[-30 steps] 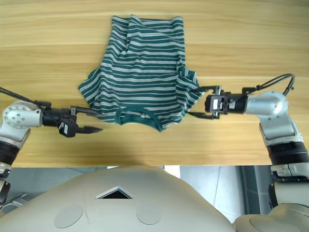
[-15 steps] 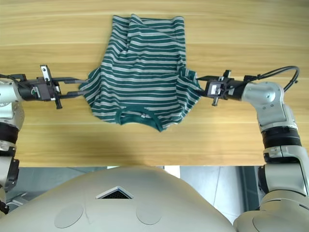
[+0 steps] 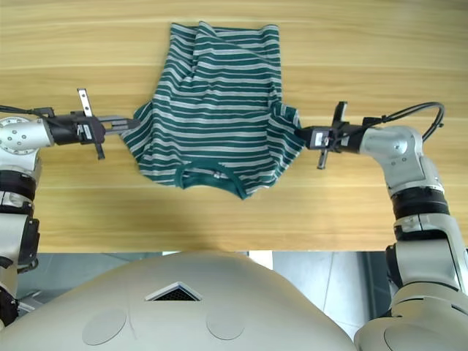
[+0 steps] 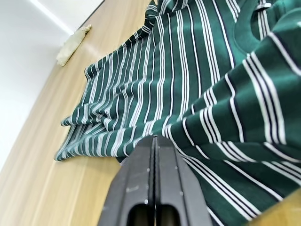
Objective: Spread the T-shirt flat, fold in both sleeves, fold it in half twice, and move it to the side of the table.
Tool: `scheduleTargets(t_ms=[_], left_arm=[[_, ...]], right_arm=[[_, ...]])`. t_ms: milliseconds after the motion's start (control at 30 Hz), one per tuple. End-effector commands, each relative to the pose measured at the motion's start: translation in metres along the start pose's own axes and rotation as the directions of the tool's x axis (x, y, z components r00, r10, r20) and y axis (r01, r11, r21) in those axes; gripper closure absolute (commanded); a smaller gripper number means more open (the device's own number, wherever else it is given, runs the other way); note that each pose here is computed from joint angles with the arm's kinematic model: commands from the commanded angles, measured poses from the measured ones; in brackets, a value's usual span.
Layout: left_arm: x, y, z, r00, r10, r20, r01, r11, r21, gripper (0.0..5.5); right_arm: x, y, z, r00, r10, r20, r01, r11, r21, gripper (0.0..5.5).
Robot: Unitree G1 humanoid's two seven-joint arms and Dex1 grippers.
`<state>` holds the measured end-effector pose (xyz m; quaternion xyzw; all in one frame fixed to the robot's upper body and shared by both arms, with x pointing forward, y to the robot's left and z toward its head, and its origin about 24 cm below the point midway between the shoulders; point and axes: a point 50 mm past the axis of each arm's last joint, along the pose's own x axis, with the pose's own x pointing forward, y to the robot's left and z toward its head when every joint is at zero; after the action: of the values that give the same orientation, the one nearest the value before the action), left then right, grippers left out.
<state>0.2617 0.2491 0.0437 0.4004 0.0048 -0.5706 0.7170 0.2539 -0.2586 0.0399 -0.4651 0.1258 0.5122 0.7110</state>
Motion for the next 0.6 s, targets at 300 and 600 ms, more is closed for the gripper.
scheduleTargets(t_ms=[300, 600], left_arm=[[0.015, -0.015, -0.018, 0.955, -0.193, -0.224, 0.212, 0.975, 0.061, 5.50], [0.005, -0.028, -0.026, 0.907, -0.264, -0.328, 0.318, 0.940, 0.123, 5.50]], right_arm=[[0.010, 0.006, -0.009, 0.995, 0.068, -0.073, -0.069, 0.998, -0.010, 5.47], [-0.004, 0.015, -0.042, 0.956, 0.064, -0.285, -0.056, 0.998, 0.037, 5.47]])
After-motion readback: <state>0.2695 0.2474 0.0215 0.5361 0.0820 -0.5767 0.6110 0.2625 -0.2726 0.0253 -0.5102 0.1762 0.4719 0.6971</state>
